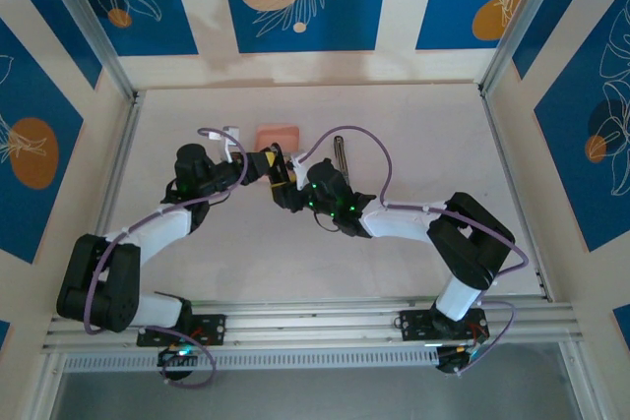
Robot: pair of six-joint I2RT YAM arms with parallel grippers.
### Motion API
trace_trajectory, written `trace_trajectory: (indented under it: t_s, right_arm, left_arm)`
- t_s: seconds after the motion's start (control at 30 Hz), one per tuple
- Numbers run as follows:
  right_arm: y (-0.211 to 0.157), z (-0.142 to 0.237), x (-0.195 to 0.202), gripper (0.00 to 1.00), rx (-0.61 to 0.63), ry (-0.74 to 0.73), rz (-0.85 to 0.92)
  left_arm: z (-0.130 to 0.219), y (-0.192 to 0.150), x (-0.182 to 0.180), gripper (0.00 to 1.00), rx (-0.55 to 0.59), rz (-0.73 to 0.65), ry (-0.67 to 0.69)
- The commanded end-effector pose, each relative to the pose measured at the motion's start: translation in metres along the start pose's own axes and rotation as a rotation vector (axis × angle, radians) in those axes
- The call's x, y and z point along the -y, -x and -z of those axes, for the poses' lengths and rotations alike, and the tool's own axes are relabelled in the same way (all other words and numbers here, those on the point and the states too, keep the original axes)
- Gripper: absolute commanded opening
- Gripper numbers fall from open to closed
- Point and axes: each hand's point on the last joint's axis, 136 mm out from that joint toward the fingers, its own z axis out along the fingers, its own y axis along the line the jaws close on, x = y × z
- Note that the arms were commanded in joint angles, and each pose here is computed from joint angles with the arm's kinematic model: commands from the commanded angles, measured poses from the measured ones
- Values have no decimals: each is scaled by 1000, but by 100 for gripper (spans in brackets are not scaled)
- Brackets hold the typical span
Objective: Load the staples into the stapler
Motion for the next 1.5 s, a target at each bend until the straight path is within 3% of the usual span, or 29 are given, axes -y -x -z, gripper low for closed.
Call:
trace_trajectory:
  t_s: [0.0, 0.17, 0.47, 0.7, 0.9, 1.2, 1.27, 1.47]
  right_arm:
    - [51, 4, -25, 26, 151, 75, 14]
    - [53, 5, -26, 26, 157, 78, 15]
    - [59, 7, -28, 26, 173, 88, 7]
    - [62, 8, -29, 26, 183, 106, -2]
    - [66, 10, -31, 25, 192, 116, 0]
    - [68, 12, -31, 27, 195, 127, -6]
    - [68, 14, -30, 31, 192, 128, -12]
    - [64, 30, -21, 57, 132, 141, -70]
  left_arm:
    - [-3, 10, 15, 48, 21, -37, -54]
    - [-3, 9, 16, 42, 18, -35, -63]
    - [-3, 4, 18, 44, 11, -39, -76]
    - [-4, 2, 22, 36, 4, -50, -90]
    - [-5, 1, 25, 35, 0, -59, -102]
    - [-4, 5, 32, 12, 14, -108, -131]
    - [-4, 8, 34, 8, 19, -138, -135]
    - [-4, 14, 45, 0, 8, -311, -154]
